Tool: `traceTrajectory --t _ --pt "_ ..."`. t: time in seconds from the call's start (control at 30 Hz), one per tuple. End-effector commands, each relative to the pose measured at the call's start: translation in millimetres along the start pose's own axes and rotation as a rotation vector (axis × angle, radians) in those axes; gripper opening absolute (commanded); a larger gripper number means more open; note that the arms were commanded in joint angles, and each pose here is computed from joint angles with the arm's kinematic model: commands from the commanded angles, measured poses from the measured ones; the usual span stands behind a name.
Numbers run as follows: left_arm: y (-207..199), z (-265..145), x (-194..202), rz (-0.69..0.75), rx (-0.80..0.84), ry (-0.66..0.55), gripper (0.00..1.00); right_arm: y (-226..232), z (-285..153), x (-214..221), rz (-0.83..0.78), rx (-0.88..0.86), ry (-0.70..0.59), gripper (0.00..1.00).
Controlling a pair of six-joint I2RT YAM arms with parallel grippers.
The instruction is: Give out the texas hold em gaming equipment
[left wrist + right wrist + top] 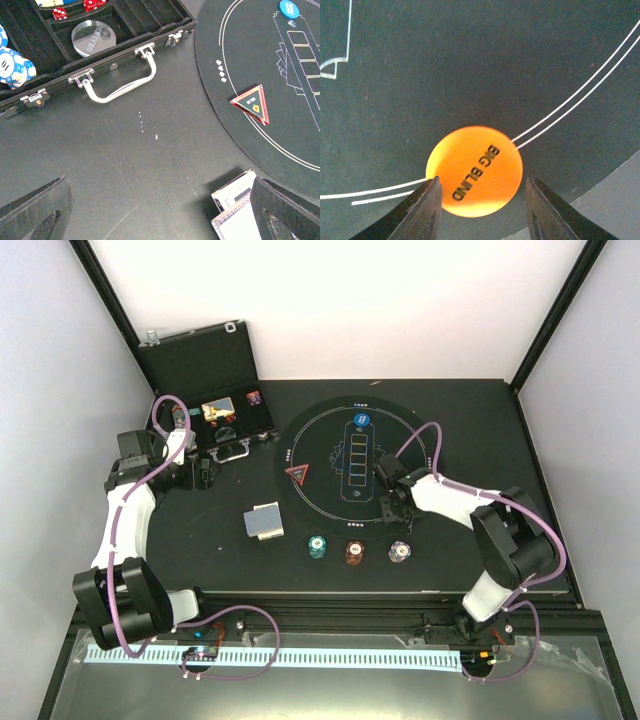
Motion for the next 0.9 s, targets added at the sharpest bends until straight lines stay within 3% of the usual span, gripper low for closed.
traceTrajectory --t 0.0,0.23,0.37,0.67,0.87 --pt "2 -10 -14 0.021 -0.005 -0.033 0.99 -5 -3 -20 0.005 0.037 -0.043 0.48" --pt "4 -11 -14 0.021 -0.010 -0.034 0.99 -3 3 -26 0.004 0.030 -0.031 0.47" --pt "5 -11 -14 0.020 -0.010 -0.034 0.99 2 -19 -31 0.013 -0.017 -0.063 0.48" --pt "6 -10 -11 0.011 -0.002 -0.022 0.99 60 -118 -25 -0.127 -0.200 -0.178 0.68" --pt "7 -10 -8 0.005 -0.001 -0.014 0.99 128 -147 29 -0.330 -0.336 -0.097 0.83"
Point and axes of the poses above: each gripper's point midway between its finger pads, its own z axis out along the fingers, its own y axis along the line the jaws close on, x = y × z, the point moved 4 cm from there along -z, back along the fingers, and after that the axes turned 14 degrees about z, right-handed, at the moved point
